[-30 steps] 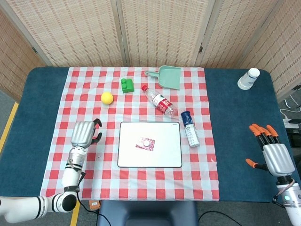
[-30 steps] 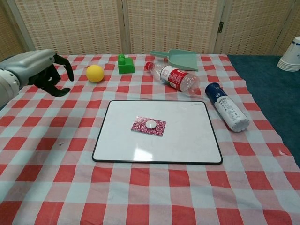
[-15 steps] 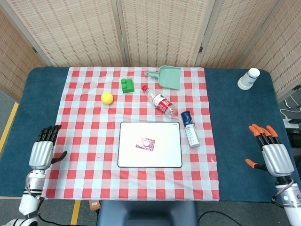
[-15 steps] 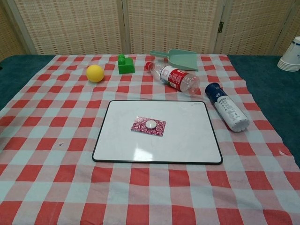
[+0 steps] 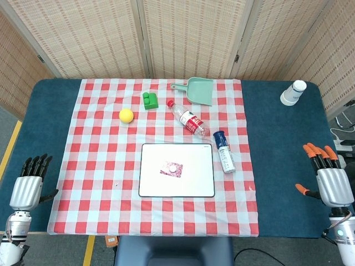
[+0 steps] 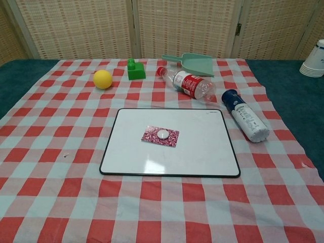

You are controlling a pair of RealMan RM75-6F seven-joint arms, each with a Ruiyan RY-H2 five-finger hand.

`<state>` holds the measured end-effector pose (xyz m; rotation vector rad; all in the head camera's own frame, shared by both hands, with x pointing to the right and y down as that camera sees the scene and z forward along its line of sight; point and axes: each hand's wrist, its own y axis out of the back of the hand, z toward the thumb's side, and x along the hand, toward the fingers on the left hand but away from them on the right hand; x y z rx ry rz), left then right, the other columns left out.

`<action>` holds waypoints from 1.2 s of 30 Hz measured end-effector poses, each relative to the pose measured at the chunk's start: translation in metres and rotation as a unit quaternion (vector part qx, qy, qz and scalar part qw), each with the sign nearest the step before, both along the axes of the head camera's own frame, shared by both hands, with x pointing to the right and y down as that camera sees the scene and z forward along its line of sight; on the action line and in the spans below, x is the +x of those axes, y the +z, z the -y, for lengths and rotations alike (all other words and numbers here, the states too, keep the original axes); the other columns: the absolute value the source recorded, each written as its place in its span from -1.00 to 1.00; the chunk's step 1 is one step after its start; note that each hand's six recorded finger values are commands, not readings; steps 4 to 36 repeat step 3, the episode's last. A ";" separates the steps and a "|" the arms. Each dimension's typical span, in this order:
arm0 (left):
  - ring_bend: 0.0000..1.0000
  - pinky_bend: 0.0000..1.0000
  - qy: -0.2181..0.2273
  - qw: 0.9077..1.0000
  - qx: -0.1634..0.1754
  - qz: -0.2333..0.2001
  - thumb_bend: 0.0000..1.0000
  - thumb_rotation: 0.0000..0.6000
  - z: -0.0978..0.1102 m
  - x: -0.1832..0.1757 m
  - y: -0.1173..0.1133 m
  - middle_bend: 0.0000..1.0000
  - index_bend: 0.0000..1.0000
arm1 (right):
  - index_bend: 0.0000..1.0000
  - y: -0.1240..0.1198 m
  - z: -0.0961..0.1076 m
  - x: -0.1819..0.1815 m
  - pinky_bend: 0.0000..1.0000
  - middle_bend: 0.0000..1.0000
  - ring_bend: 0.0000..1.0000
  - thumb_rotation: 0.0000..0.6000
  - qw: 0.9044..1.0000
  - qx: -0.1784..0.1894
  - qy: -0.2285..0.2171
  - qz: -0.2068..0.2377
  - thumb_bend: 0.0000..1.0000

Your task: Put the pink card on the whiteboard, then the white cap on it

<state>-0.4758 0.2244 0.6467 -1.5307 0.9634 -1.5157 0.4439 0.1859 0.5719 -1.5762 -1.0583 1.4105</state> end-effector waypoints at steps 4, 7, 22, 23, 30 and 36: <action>-1.00 -1.00 0.000 1.000 -0.008 -0.003 -0.68 1.00 -0.002 0.000 0.005 -1.00 -1.00 | -0.99 -0.001 -0.001 0.000 -1.00 -0.86 -1.00 1.00 1.000 0.003 -0.001 0.000 -1.00; -1.00 -1.00 0.000 1.000 -0.008 -0.003 -0.68 1.00 -0.002 0.000 0.005 -1.00 -1.00 | -0.99 -0.001 -0.001 0.000 -1.00 -0.86 -1.00 1.00 1.000 0.003 -0.001 0.000 -1.00; -1.00 -1.00 0.000 1.000 -0.008 -0.003 -0.68 1.00 -0.002 0.000 0.005 -1.00 -1.00 | -0.99 -0.001 -0.001 0.000 -1.00 -0.86 -1.00 1.00 1.000 0.003 -0.001 0.000 -1.00; -1.00 -1.00 0.000 1.000 -0.008 -0.003 -0.68 1.00 -0.002 0.000 0.005 -1.00 -1.00 | -0.99 -0.001 -0.001 0.000 -1.00 -0.86 -1.00 1.00 1.000 0.003 -0.001 0.000 -1.00; -1.00 -1.00 0.000 1.000 -0.008 -0.003 -0.68 1.00 -0.002 0.000 0.005 -1.00 -1.00 | -0.99 -0.001 -0.001 0.000 -1.00 -0.86 -1.00 1.00 1.000 0.003 -0.001 0.000 -1.00; -1.00 -1.00 0.000 1.000 -0.008 -0.003 -0.68 1.00 -0.002 0.000 0.005 -1.00 -1.00 | -0.99 -0.001 -0.001 0.000 -1.00 -0.86 -1.00 1.00 1.000 0.003 -0.001 0.000 -1.00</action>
